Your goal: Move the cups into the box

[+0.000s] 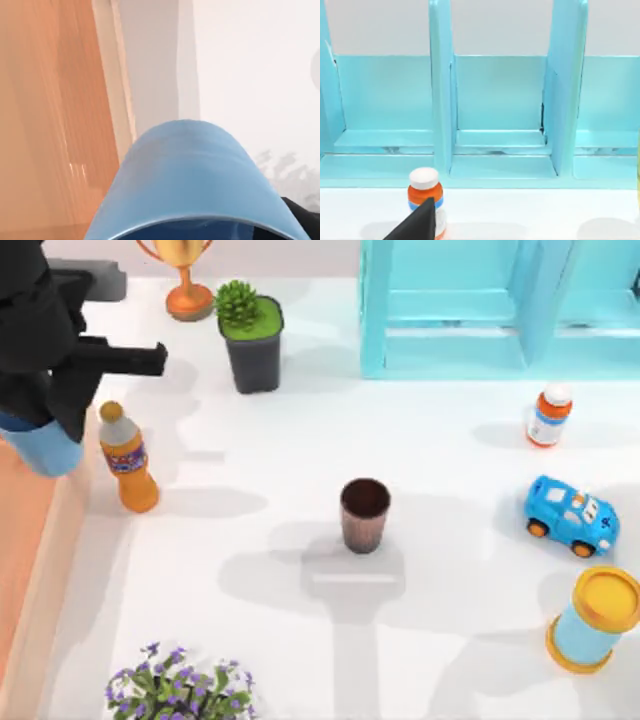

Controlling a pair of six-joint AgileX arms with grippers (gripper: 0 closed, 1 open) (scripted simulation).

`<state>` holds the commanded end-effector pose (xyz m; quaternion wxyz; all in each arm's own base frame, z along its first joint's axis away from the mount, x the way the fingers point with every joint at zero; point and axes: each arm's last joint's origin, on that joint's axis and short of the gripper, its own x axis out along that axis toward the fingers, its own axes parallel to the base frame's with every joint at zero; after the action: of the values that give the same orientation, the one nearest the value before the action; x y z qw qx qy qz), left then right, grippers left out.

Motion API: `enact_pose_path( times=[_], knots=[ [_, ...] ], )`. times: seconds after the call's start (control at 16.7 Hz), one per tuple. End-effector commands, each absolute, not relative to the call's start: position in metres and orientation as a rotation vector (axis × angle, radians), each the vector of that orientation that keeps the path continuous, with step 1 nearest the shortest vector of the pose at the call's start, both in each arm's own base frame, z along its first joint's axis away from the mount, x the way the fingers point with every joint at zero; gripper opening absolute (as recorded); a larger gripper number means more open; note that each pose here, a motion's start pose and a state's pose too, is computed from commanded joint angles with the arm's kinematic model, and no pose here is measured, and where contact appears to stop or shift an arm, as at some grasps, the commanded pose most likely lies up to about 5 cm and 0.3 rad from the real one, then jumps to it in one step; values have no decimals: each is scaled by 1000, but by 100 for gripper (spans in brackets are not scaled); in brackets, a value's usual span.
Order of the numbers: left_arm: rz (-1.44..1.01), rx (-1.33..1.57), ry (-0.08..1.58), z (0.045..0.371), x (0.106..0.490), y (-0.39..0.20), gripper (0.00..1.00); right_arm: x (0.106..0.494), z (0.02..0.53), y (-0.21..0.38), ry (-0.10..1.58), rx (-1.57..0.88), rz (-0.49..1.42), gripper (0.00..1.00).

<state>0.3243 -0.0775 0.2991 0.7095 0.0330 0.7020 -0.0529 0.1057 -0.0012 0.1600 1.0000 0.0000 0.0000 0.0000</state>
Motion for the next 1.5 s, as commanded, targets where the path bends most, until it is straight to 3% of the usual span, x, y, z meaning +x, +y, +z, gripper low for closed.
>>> enact_pose_path(
  times=[0.24,0.66,1.08,1.5],
  knots=[
    [-79,52,1498,308,281,-6,0,106,160,-1,0,0,0,100],
    [0,35,1541,280,221,56,0,106,160,-1,0,0,0,100],
    [0,37,1555,276,219,59,0,106,160,-1,0,0,0,100],
    [1,36,1552,240,220,65,0,106,160,-1,0,0,0,100]
  ],
)
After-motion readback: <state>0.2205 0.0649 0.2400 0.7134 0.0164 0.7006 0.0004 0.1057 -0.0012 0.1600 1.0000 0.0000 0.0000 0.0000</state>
